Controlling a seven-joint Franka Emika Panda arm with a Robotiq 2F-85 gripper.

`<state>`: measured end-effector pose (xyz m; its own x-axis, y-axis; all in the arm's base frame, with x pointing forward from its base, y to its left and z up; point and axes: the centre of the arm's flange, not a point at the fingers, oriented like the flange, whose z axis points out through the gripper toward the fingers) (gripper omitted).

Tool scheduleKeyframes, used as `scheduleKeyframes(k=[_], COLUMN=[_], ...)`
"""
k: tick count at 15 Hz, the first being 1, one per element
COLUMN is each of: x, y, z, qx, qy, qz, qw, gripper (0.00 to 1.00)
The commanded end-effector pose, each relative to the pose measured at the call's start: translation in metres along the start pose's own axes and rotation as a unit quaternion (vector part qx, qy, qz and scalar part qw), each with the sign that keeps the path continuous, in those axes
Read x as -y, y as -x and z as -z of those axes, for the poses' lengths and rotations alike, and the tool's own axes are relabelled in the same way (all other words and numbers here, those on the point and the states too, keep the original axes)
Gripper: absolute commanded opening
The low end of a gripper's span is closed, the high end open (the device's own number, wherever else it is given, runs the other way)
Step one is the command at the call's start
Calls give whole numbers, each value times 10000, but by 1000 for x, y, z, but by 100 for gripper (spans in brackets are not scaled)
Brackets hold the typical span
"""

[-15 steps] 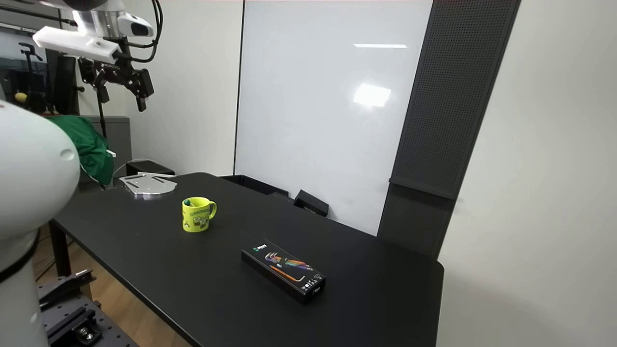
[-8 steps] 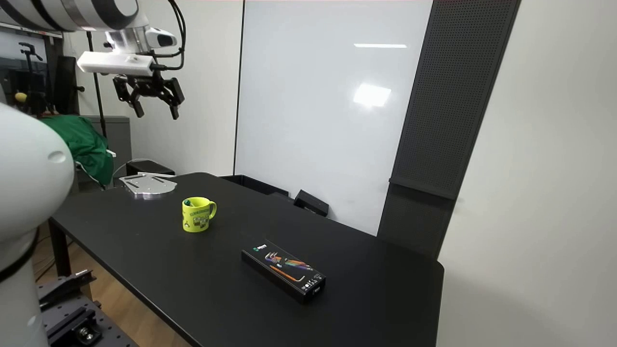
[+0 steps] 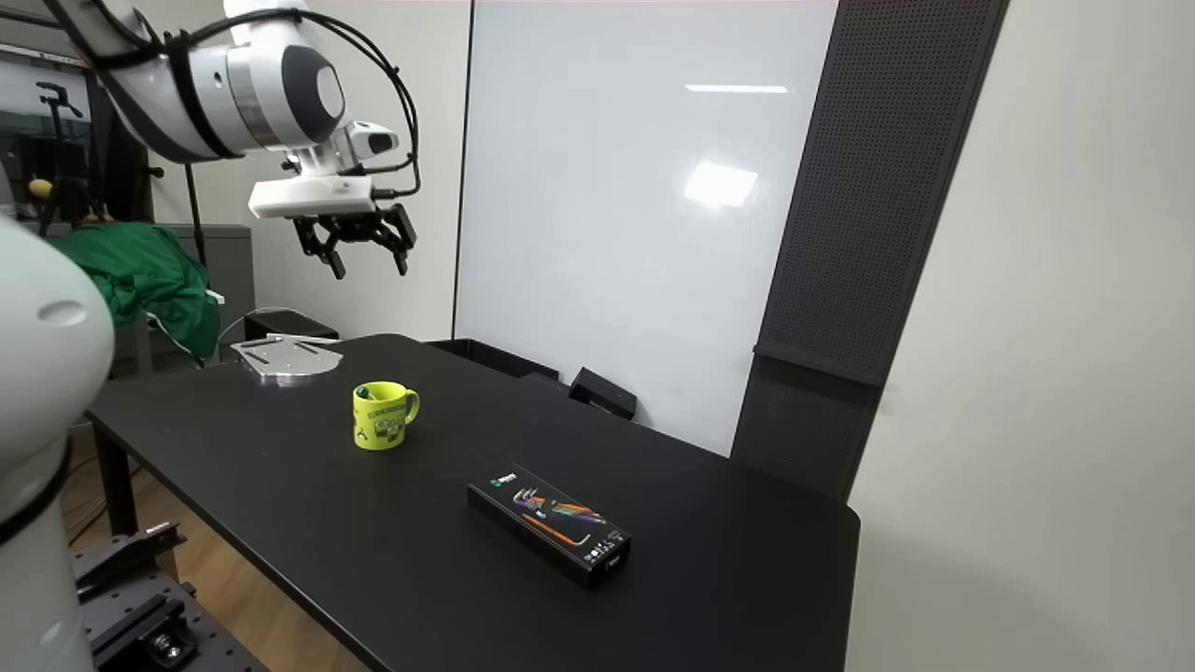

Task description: Get the marker from the yellow mug and place it on the table

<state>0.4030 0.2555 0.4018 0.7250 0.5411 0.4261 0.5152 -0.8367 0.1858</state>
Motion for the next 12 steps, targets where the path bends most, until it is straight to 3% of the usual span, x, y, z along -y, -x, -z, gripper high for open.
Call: scheduleKeyframes(k=[1,6,7,12], x=[6,22,11,12], y=[-13,-12,5,6], z=[-52,-105,-75,-81], qx=[56,247,229,268], qy=[-95,-174,-192,-231], qz=[-21,62,225,231], qw=[9999,9995,9993,9991], gripper=[100,100,100,100])
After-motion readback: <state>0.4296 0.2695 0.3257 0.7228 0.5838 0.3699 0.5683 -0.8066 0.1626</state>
